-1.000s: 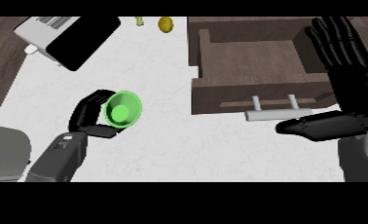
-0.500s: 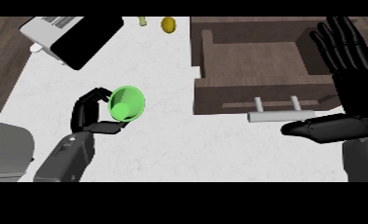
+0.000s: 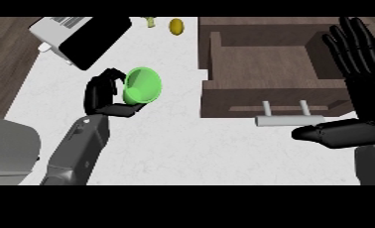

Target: Pick up the cup, place it into the drawer and close the drawer

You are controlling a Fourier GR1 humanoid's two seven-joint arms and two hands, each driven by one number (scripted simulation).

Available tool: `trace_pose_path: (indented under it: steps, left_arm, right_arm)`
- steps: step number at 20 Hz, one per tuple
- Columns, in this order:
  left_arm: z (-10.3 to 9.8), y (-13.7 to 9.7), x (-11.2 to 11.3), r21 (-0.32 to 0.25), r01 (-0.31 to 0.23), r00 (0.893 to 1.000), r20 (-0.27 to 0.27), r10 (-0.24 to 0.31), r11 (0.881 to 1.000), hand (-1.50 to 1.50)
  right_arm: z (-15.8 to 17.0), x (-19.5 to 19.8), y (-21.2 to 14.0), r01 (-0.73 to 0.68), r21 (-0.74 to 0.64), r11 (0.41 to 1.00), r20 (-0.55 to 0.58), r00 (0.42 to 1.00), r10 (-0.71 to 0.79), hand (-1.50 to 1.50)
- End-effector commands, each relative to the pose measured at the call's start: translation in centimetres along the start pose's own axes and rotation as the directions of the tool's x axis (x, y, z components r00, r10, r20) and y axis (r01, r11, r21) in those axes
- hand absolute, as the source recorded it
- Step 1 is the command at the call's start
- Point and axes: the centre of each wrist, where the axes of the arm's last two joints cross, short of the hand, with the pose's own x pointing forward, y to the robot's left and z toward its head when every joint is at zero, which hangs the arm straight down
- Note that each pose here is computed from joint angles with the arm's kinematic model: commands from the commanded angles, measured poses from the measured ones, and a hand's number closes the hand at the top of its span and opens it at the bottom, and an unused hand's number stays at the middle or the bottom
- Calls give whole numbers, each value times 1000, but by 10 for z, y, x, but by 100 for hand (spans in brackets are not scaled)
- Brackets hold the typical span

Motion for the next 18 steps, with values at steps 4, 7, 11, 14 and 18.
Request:
trace_pose_path:
  steps: [4, 7, 11, 14, 18]
  left_arm:
    - [-61, -67, 29, -152, -43, 991, 115, 61, 988, 150]
    - [-89, -99, 56, -216, -68, 992, 90, 89, 974, 150]
    - [-146, -140, 107, -233, -34, 991, 121, 64, 972, 150]
    - [-155, -169, 126, -253, -13, 995, 92, 37, 967, 150]
    - [-172, -190, 148, -264, 30, 997, 77, -10, 964, 150]
  right_arm:
    - [6, -8, -2, -18, 0, 1000, -15, 1000, 18, -150]
    - [5, 3, -4, -18, -22, 1000, -31, 999, 18, -150]
    - [7, -9, -12, -2, -42, 999, -12, 1000, 1, -150]
    - [2, -17, -3, -15, -33, 999, -14, 1000, 15, -150]
    - [4, -2, 0, -15, -45, 999, 3, 1000, 15, -150]
